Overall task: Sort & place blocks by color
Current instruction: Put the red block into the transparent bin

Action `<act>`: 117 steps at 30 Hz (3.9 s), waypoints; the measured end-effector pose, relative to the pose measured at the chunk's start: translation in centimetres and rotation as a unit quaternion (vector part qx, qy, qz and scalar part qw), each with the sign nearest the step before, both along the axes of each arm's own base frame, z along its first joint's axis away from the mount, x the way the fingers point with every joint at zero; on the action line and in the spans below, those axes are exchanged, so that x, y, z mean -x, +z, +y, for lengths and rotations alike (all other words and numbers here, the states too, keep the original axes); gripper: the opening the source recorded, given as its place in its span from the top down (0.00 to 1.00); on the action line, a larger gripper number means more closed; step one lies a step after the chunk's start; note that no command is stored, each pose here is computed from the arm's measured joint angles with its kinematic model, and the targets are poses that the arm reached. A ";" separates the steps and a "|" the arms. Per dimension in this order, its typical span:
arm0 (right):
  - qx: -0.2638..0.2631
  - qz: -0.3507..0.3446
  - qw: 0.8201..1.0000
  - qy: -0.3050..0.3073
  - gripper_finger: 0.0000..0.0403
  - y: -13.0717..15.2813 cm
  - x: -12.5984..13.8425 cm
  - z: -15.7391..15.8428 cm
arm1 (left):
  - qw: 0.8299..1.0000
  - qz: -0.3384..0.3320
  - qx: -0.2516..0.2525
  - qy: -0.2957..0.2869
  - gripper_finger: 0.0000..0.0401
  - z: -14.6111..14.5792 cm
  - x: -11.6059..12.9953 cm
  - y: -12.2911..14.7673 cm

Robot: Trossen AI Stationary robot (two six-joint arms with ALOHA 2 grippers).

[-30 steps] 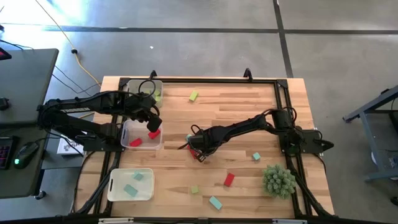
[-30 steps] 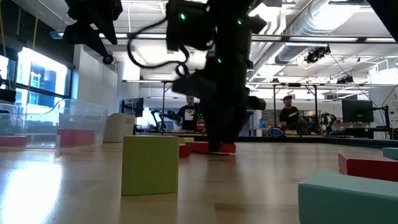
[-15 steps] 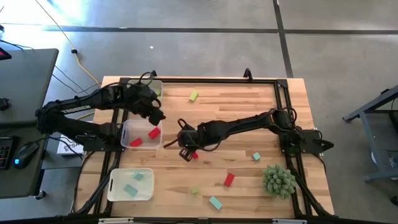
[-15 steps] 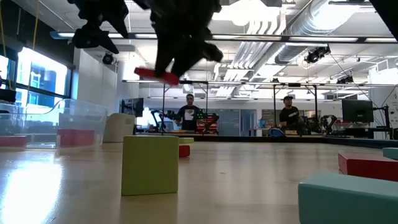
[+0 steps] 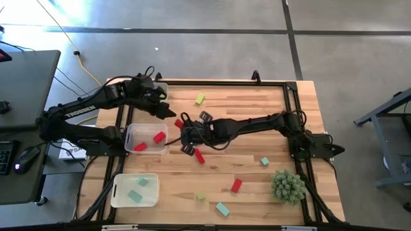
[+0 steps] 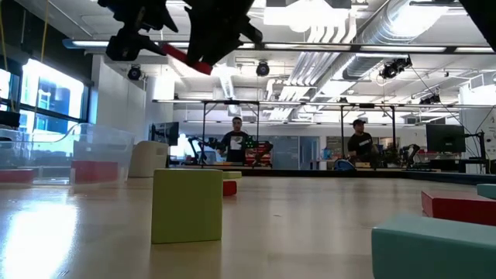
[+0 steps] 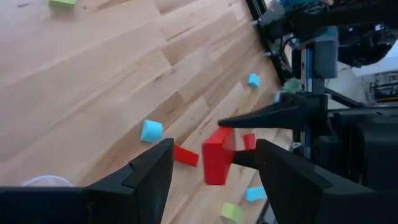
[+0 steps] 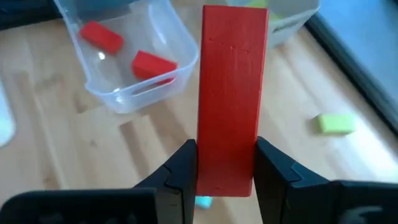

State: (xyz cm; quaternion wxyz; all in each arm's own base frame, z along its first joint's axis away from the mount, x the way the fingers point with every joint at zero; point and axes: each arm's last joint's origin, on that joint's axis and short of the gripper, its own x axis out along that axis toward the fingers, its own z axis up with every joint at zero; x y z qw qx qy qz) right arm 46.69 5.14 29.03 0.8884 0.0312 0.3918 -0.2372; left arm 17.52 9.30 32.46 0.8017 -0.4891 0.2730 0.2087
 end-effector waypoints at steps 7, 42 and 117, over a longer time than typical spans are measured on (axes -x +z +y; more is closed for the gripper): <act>0.069 0.011 0.998 0.008 0.77 0.2 -0.1 -0.6 | 1.000 0.011 0.015 0.001 0.46 0.3 -0.9 -0.7; 0.072 0.003 0.997 0.005 0.77 0.5 -0.7 -3.6 | 0.996 0.020 -0.046 -0.079 0.84 1.8 -3.6 -2.5; -0.066 -0.057 0.994 -0.062 0.41 0.4 -0.9 -4.5 | 0.878 0.442 -0.140 -0.119 0.90 -5.6 5.7 -8.1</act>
